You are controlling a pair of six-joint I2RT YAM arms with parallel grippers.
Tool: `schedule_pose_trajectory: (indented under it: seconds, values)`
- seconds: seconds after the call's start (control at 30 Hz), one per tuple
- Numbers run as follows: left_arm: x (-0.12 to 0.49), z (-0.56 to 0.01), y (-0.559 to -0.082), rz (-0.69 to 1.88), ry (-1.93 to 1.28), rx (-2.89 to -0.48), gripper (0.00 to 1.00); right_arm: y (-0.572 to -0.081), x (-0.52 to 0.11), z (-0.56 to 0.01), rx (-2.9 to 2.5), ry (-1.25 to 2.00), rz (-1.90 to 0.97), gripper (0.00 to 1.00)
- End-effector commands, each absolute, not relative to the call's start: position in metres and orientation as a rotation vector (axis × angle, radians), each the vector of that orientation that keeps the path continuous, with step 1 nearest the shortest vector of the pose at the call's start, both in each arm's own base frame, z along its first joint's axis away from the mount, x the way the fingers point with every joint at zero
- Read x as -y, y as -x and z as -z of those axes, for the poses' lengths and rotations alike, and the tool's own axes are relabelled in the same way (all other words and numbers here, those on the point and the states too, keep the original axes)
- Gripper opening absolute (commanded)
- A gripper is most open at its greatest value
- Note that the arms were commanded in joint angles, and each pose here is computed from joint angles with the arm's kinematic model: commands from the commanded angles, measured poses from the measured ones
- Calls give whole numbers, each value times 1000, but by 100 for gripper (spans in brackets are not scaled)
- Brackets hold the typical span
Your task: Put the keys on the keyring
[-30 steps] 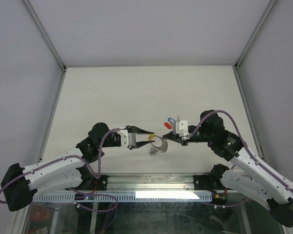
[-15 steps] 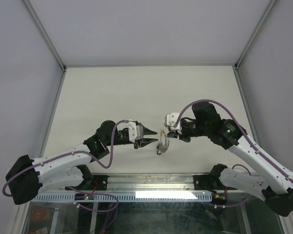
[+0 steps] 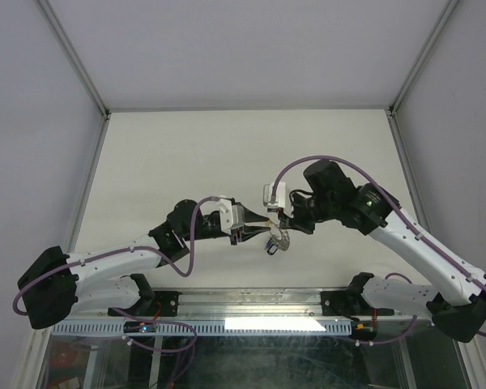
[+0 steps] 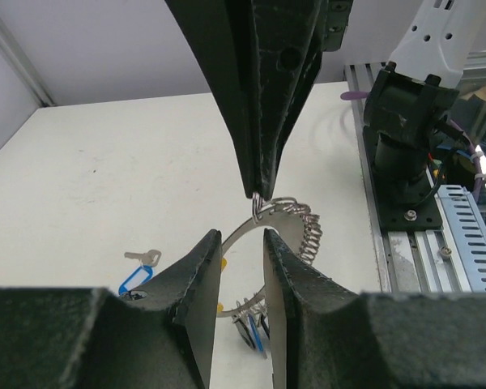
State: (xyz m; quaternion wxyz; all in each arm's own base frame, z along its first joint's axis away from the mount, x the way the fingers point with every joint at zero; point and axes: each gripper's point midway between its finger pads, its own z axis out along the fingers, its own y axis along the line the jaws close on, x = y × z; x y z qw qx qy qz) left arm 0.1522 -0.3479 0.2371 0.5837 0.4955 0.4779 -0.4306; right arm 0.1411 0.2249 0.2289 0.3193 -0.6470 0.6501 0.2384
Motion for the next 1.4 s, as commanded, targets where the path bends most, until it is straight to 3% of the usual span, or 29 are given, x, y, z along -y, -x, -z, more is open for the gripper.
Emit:
schedule_pose_trajectory:
  seconds: [0.0,1.0,1.37]
  values:
    - [361,-276,-144,1047,-1138,-982,25,-144,-233,-251,-1654,1664,-620,0]
    - [368,-257,-143,959,-1255,-1022,25,-141,-244,-256,-1589,1661,-616,0]
    - [371,-259,-145,958,-1262,-1020,9,-140,-250,-259,-1566,1657,-643,0]
